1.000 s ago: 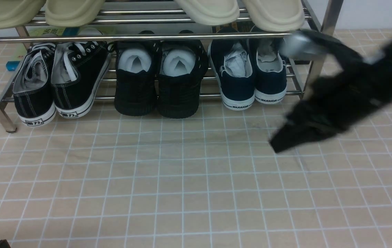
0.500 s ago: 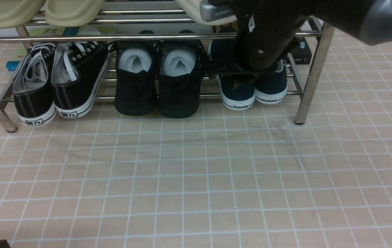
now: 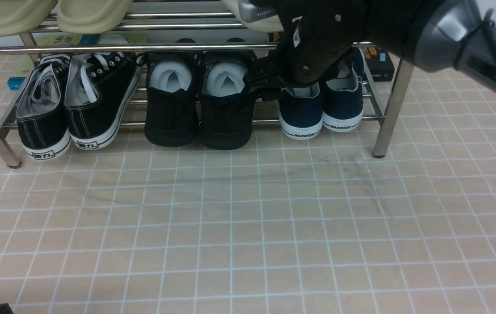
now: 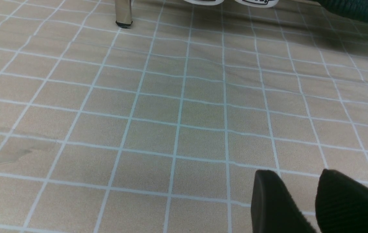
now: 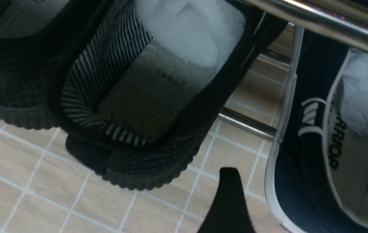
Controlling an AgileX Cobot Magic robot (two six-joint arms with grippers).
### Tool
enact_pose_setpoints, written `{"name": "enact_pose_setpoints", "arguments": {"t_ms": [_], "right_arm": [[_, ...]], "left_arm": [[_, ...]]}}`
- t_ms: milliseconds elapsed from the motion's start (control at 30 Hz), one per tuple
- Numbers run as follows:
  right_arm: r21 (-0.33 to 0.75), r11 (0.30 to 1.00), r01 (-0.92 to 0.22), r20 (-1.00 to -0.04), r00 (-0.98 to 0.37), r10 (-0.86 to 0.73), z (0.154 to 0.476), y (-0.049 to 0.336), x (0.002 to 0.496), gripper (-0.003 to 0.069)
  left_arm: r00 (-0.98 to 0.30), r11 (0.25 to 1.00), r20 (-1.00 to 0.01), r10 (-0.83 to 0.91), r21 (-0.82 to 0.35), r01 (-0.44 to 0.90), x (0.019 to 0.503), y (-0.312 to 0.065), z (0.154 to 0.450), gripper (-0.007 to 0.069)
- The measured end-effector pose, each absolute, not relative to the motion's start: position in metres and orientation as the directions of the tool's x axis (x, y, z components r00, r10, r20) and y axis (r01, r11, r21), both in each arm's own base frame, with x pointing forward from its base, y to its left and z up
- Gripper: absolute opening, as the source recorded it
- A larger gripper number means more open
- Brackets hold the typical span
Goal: Take the shoes off the shelf from the light coffee tablecloth by hand.
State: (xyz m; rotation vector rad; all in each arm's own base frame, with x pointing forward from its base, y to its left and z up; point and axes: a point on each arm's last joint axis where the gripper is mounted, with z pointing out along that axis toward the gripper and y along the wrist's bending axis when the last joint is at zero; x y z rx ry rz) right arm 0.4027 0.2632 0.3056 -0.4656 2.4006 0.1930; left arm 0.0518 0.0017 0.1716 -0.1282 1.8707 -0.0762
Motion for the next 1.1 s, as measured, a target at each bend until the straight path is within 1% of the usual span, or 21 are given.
{"name": "enact_pose_setpoints", "arguments": {"t_ms": [167, 267, 400, 567, 667, 767, 833, 933, 1067, 1100], "right_arm": [[-0.010, 0.924, -0.382, -0.642, -0.706, -0.299, 0.292, 0.266, 0.409, 0.0501], [-0.029, 0.923, -0.383, -0.630, -0.710, -0.314, 0.281, 0.267, 0.413, 0.0463], [-0.083, 0.918, -0.388, -0.618, -0.703, -0.353, 0.265, 0.268, 0.420, 0.0413], [-0.123, 0.912, -0.391, -0.613, -0.692, -0.380, 0.258, 0.268, 0.424, 0.0352], [-0.142, 0.909, -0.391, -0.613, -0.686, -0.391, 0.257, 0.267, 0.425, 0.0252], [-0.142, 0.910, -0.389, -0.602, -0.696, -0.391, 0.257, 0.266, 0.424, 0.0099], [-0.133, 0.914, -0.385, -0.591, -0.709, -0.384, 0.258, 0.265, 0.422, 0.0040], [-0.121, 0.918, -0.377, -0.539, -0.752, -0.380, 0.268, 0.263, 0.410, 0.0039], [-0.124, 0.909, -0.397, -0.462, -0.788, -0.407, 0.295, 0.262, 0.381, 0.0041], [-0.115, 0.906, -0.406, -0.447, -0.794, -0.413, 0.307, 0.262, 0.369, 0.0041]], "left_arm": [[-0.295, 0.992, -0.947, -0.127, -0.118, -0.050, 0.052, 0.002, 0.172, 0.0240], [-0.295, 0.992, -0.947, -0.127, -0.118, -0.050, 0.052, 0.002, 0.172, 0.0240], [-0.295, 0.992, -0.947, -0.128, -0.119, -0.050, 0.052, 0.002, 0.172, 0.0240], [-0.295, 0.992, -0.947, -0.128, -0.119, -0.050, 0.052, 0.002, 0.172, 0.0240], [-0.295, 0.992, -0.947, -0.128, -0.119, -0.050, 0.052, 0.002, 0.172, 0.0240], [-0.295, 0.992, -0.947, -0.128, -0.119, -0.050, 0.052, 0.002, 0.172, 0.0240], [-0.295, 0.992, -0.947, -0.128, -0.119, -0.050, 0.052, 0.002, 0.172, 0.0240], [-0.295, 0.992, -0.947, -0.128, -0.119, -0.050, 0.052, 0.002, 0.172, 0.0240], [-0.295, 0.992, -0.947, -0.128, -0.119, -0.050, 0.052, 0.002, 0.172, 0.0240], [-0.295, 0.992, -0.947, -0.128, -0.119, -0.050, 0.052, 0.002, 0.172, 0.0240]]}}
